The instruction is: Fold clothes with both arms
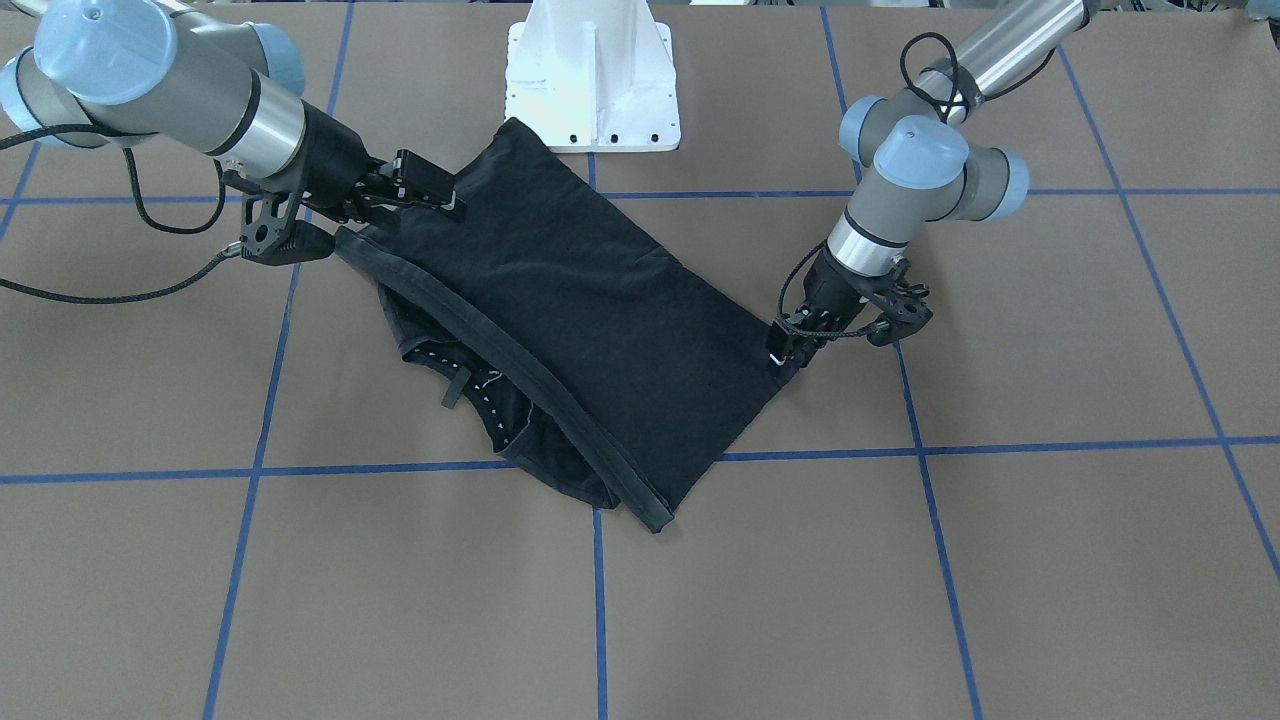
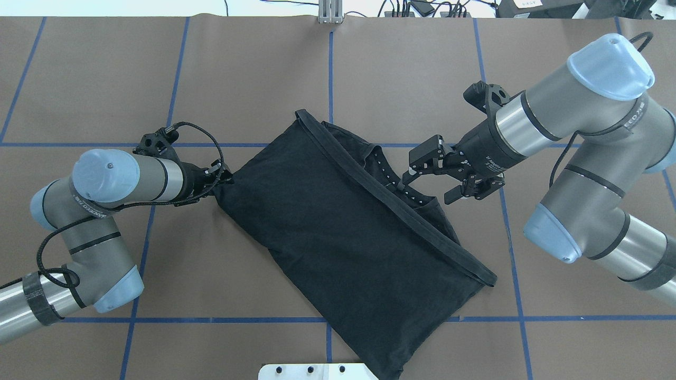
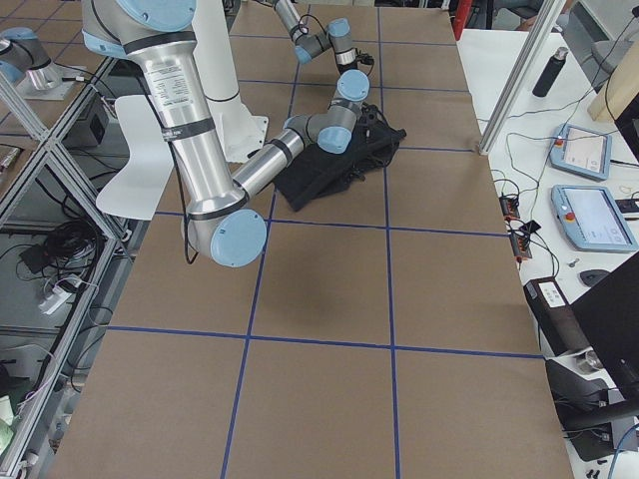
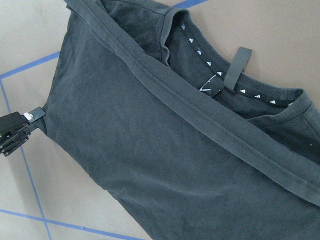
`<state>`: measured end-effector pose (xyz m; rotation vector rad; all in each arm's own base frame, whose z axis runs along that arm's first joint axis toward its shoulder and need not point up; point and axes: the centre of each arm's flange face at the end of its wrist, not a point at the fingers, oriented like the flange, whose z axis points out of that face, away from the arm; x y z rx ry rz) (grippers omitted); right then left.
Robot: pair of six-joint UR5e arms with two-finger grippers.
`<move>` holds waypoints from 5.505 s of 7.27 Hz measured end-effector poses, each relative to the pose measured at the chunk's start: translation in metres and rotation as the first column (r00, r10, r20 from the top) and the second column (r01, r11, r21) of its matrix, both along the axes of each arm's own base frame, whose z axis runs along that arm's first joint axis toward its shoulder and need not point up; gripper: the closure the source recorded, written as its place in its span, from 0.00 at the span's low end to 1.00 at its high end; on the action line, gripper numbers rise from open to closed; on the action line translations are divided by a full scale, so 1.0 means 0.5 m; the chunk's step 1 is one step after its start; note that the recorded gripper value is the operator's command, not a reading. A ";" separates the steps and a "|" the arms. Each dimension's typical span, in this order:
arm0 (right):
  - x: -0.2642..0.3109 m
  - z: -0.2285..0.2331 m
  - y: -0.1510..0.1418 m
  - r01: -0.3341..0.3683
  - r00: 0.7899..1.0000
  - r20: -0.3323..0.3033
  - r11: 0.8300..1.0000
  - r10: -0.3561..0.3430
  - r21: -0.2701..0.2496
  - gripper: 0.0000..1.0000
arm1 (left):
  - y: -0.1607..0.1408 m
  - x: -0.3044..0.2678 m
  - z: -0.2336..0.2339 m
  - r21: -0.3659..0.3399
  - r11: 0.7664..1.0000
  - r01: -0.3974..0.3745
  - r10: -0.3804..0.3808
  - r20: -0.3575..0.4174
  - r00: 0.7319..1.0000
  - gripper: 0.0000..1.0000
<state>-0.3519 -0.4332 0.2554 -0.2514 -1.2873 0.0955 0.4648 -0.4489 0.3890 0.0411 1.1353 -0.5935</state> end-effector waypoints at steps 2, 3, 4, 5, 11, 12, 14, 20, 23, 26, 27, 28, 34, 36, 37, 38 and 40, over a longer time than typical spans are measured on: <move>0.000 0.000 0.000 0.001 1.000 0.000 1.000 -0.001 -0.001 0.00 | 0.000 -0.002 -0.009 0.000 1.000 -0.001 0.001 -0.003 1.000 1.00; 0.000 0.000 0.000 0.001 1.000 0.000 1.000 -0.001 -0.001 0.00 | -0.001 -0.003 -0.012 -0.002 1.000 -0.004 0.004 -0.004 1.000 1.00; 0.000 0.001 0.000 0.000 1.000 -0.001 1.000 0.000 -0.002 0.00 | -0.006 -0.007 -0.011 -0.006 1.000 -0.001 0.001 -0.001 1.000 1.00; 0.000 0.001 0.000 -0.001 1.000 -0.001 1.000 0.001 -0.001 0.00 | -0.027 -0.022 -0.006 -0.010 1.000 0.017 -0.017 0.009 1.000 1.00; -0.002 0.002 -0.002 -0.006 1.000 -0.004 1.000 0.006 -0.001 0.00 | -0.379 -0.009 -0.086 -0.028 0.980 0.195 -0.193 0.078 0.978 1.00; -0.002 0.005 -0.003 -0.010 1.000 -0.006 1.000 0.010 0.001 0.00 | -0.410 -0.002 -0.120 -0.024 0.978 0.206 -0.204 0.071 0.976 1.00; -0.001 0.009 -0.008 -0.025 1.000 -0.013 1.000 0.025 0.009 0.00 | -0.463 0.037 -0.195 -0.022 0.976 0.216 -0.215 0.061 0.975 1.00; 0.004 0.014 -0.011 -0.033 0.999 -0.016 0.999 0.033 0.010 0.00 | -0.512 0.088 -0.243 0.014 0.967 0.253 -0.253 0.053 0.966 0.01; 0.000 0.009 -0.017 -0.064 0.998 -0.023 0.997 0.065 0.031 0.00 | -0.521 0.066 -0.267 0.109 0.971 0.212 -0.221 0.070 0.973 0.00; -0.063 0.009 -0.007 -0.162 0.982 -0.071 0.975 0.174 0.150 0.00 | -0.503 -0.043 -0.271 0.202 0.970 0.137 -0.154 0.069 0.986 0.00; -0.098 0.017 0.008 -0.161 0.977 -0.102 0.960 0.188 0.230 0.00 | -0.471 -0.083 -0.244 0.219 0.970 0.103 -0.126 0.095 0.987 0.00; -0.134 0.021 0.020 -0.133 0.970 -0.152 0.939 0.189 0.319 0.00 | -0.419 -0.128 -0.219 0.239 0.969 0.069 -0.101 0.124 0.987 0.00; -0.377 -0.045 -0.021 0.130 0.868 -0.468 0.834 0.166 0.537 0.00 | -0.233 -0.263 -0.162 0.269 0.963 -0.006 -0.027 0.117 0.993 0.00; -0.432 -0.026 -0.047 0.175 0.841 -0.518 0.829 0.154 0.531 0.00 | -0.230 -0.261 -0.161 0.268 0.963 -0.008 -0.024 0.116 0.993 0.00; -0.445 -0.009 -0.054 0.193 0.831 -0.537 0.830 0.145 0.523 0.00 | -0.229 -0.260 -0.162 0.267 0.964 -0.009 -0.023 0.115 0.993 0.00; -0.451 0.006 -0.058 0.207 0.823 -0.551 0.833 0.136 0.514 0.00 | -0.228 -0.258 -0.162 0.266 0.964 -0.009 -0.022 0.114 0.993 0.00; -0.461 0.035 -0.067 0.226 0.809 -0.576 0.839 0.121 0.494 0.00 | -0.228 -0.256 -0.163 0.265 0.964 -0.009 -0.021 0.113 0.993 0.00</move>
